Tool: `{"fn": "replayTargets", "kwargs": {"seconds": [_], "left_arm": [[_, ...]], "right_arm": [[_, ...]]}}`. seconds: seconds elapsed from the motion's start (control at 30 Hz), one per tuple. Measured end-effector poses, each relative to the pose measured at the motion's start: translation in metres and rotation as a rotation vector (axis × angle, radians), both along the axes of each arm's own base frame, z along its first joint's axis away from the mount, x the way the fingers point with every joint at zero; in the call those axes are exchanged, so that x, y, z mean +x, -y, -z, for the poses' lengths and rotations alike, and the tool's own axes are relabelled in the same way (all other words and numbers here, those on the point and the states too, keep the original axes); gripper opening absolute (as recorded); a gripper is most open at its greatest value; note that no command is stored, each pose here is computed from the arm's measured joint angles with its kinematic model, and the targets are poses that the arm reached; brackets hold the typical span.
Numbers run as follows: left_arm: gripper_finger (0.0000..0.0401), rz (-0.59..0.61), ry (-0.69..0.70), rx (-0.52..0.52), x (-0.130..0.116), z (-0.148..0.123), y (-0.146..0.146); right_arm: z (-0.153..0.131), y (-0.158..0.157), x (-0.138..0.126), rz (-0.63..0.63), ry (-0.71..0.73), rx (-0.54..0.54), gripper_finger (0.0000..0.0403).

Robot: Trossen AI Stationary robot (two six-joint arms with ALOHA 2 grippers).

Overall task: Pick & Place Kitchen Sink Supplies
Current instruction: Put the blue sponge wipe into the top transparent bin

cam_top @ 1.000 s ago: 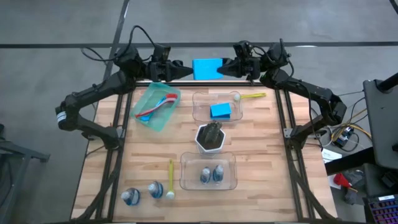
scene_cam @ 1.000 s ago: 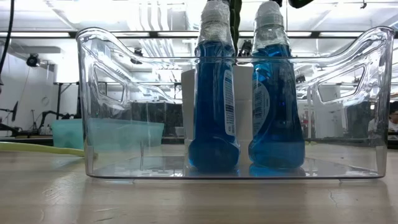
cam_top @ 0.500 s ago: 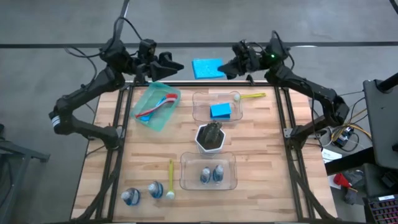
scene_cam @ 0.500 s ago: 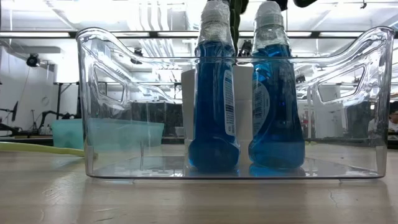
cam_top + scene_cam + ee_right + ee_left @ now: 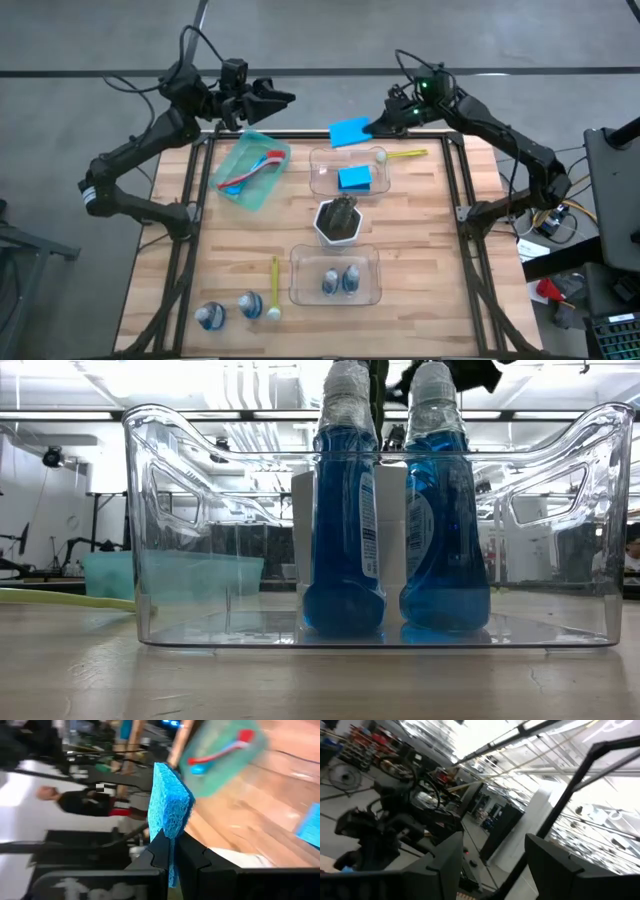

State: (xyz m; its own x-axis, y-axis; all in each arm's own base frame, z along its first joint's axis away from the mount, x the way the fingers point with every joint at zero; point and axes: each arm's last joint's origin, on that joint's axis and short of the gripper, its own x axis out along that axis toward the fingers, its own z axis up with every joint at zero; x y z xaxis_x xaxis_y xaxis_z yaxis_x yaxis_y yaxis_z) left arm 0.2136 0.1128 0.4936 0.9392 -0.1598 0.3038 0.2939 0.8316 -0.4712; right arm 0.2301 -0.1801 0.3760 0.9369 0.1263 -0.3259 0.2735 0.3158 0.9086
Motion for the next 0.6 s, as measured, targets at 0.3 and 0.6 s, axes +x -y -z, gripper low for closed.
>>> {"fn": "replayTargets", "kwargs": {"seconds": [0.3,0.6], "left_arm": [[0.0204,-0.012,0.005,0.030,0.000,0.000,0.000],[0.0204,0.026,-0.056,0.059,0.002,0.007,-0.001]], "right_arm": [[0.026,0.013,0.002,0.032,-0.143,0.052,0.0013],[0.061,0.031,0.020,0.034,-0.241,0.094,0.0013]]}}
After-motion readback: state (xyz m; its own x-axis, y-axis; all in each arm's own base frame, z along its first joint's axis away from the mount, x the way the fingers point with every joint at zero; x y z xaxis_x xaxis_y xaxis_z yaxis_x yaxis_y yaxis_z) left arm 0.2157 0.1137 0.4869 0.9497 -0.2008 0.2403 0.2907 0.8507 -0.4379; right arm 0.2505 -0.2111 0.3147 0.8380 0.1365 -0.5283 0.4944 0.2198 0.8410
